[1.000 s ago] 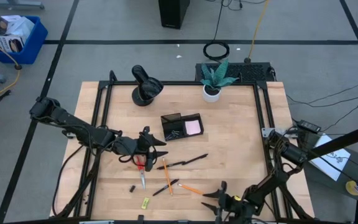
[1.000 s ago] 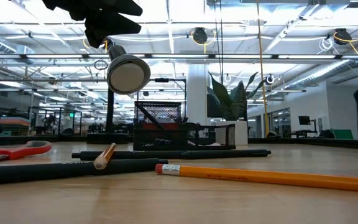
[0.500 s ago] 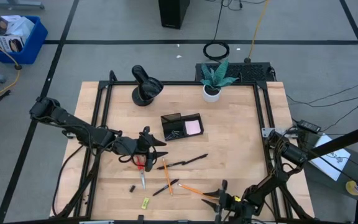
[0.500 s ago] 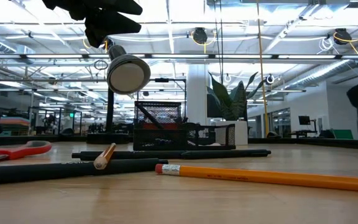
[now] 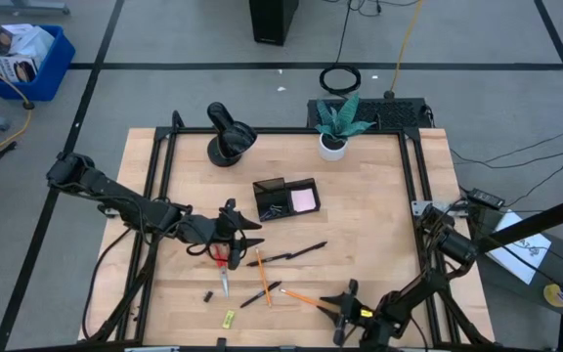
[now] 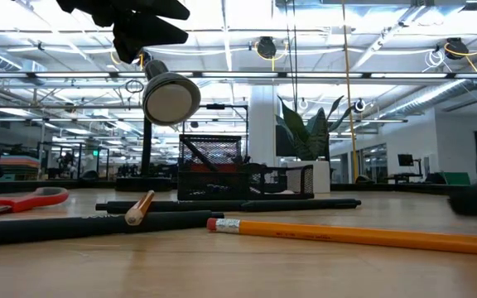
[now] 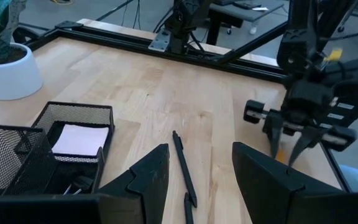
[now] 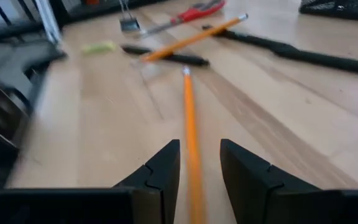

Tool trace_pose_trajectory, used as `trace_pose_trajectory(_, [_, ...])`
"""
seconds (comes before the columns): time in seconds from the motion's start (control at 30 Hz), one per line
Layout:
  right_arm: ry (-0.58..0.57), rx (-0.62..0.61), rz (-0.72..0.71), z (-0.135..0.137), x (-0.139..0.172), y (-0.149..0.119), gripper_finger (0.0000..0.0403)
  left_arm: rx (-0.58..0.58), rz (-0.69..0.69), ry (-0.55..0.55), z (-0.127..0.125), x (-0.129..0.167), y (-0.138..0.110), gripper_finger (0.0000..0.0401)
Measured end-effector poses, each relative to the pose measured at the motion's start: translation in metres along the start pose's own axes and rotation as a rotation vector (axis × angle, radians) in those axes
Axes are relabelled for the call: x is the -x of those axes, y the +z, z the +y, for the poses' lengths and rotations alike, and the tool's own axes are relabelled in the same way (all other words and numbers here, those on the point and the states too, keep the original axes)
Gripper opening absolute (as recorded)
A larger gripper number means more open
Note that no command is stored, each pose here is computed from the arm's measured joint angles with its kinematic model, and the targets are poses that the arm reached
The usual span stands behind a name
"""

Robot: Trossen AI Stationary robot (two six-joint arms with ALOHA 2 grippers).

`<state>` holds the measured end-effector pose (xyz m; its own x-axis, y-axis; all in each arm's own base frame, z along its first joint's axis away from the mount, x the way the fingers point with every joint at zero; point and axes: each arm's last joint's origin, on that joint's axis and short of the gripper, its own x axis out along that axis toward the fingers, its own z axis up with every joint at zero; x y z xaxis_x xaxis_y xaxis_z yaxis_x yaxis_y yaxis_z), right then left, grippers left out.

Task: Pick and place office supplies into organizer
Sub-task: Put the orange pencil into the desk organizer

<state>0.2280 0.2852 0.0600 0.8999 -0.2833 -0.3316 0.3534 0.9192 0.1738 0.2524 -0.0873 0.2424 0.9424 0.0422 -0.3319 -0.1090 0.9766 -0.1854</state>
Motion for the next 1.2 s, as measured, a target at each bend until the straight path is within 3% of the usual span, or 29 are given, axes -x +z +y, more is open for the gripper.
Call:
trace_pose_trajectory(0.1, [-0.007, 0.003, 0.01, -0.001, -0.004, -0.01, 0.0109, 0.001, -0.001, -0.001, 0.0, 0.0, 0.0, 0.018])
trace_pose_trajectory(0.67, [0.011, -0.02, 0.084, 0.006, -0.018, -0.008, 0.0108, 0.001, -0.002, -0.002, 0.0, 0.0, 0.0, 0.0179])
trace_pose_trajectory(1.2, [-0.037, -0.011, 0.153, -0.005, -0.029, -0.009, 0.0043, 0.001, -0.002, -0.002, 0.0, 0.0, 0.0, 0.018])
